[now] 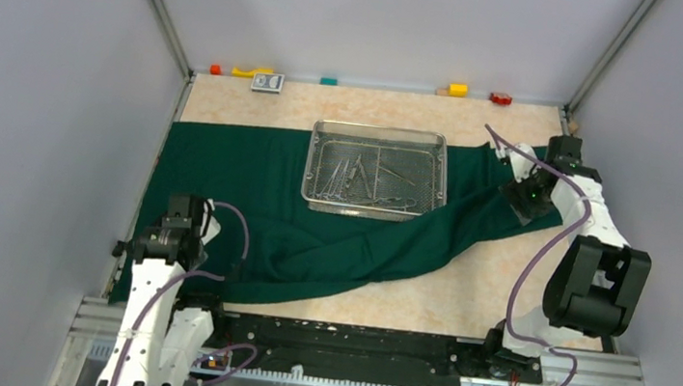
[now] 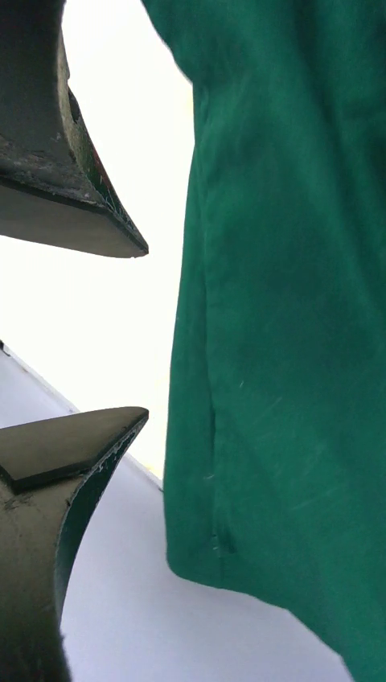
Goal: Open and lay out the surgical kit
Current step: Open the surgical kit at the center of the board.
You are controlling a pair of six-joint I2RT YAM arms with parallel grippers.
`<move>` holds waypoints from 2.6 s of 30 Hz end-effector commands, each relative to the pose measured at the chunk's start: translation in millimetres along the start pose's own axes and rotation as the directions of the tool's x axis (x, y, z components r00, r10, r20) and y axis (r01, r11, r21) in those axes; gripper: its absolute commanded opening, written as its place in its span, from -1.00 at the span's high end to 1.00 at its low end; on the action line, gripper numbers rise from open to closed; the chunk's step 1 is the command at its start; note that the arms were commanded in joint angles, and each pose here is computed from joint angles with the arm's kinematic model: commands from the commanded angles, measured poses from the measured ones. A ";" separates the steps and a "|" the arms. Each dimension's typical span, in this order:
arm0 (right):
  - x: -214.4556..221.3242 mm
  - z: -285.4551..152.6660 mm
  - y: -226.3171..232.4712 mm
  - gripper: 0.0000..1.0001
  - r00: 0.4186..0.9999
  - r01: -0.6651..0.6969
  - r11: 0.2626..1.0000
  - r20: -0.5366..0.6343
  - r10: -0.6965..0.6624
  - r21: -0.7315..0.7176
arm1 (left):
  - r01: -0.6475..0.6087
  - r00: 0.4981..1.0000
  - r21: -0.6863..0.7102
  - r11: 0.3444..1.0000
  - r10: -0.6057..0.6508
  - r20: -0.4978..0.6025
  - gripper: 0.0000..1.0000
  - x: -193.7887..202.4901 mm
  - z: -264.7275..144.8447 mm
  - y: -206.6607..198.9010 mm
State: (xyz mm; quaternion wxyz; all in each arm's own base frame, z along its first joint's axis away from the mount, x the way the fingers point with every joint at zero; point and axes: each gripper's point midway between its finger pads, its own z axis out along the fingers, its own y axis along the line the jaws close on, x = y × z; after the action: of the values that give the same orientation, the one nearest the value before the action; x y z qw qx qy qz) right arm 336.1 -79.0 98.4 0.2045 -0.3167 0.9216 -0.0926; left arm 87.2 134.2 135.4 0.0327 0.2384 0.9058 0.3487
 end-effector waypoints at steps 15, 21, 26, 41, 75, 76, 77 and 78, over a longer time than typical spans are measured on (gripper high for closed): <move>18.7 29.1 -155.1 -0.35 0.830 -0.543 0.839 0.179 0.529 0.038 | 0.122 0.596 0.465 0.877 -0.439 0.672 -0.98 -230.5 -71.5 36.8; 33.6 57.8 -164.4 -0.32 0.807 -0.580 0.815 0.145 0.573 0.008 | 0.106 0.510 0.524 0.845 -0.498 0.701 -0.98 -252.8 -86.8 40.9; 35.5 76.3 -160.4 -0.27 0.782 -0.604 0.793 0.134 0.608 -0.074 | 0.111 0.503 0.539 0.835 -0.515 0.694 -0.98 -258.6 -86.4 40.6; 45.4 113.9 -143.9 -0.02 0.782 -0.603 0.782 0.073 0.618 -0.158 | 0.120 0.512 0.523 0.844 -0.504 0.696 -0.98 -256.0 -82.2 40.2; 22.2 73.5 -153.8 0.58 0.803 -0.553 0.818 0.159 0.574 -0.156 | 0.109 0.515 0.527 0.843 -0.501 0.695 -0.98 -258.2 -82.9 39.7; 21.8 72.7 -154.1 0.58 0.805 -0.552 0.820 0.160 0.571 -0.152 | 0.108 0.517 0.527 0.843 -0.500 0.694 -0.98 -258.4 -82.3 39.2; 21.4 72.4 -153.8 0.58 0.807 -0.550 0.822 0.159 0.569 -0.150 | 0.109 0.516 0.526 0.844 -0.500 0.695 -0.98 -258.4 -82.3 39.8; 20.8 71.6 -154.2 0.58 0.809 -0.547 0.824 0.160 0.565 -0.146 | 0.109 0.517 0.526 0.843 -0.500 0.695 -0.98 -258.4 -82.1 39.5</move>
State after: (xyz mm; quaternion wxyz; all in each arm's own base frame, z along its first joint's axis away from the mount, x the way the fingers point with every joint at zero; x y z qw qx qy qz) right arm 426.5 -221.0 30.4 0.2595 -0.0293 0.9636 0.0570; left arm 302.3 -3.8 178.4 0.4275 0.2004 0.8815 -0.0095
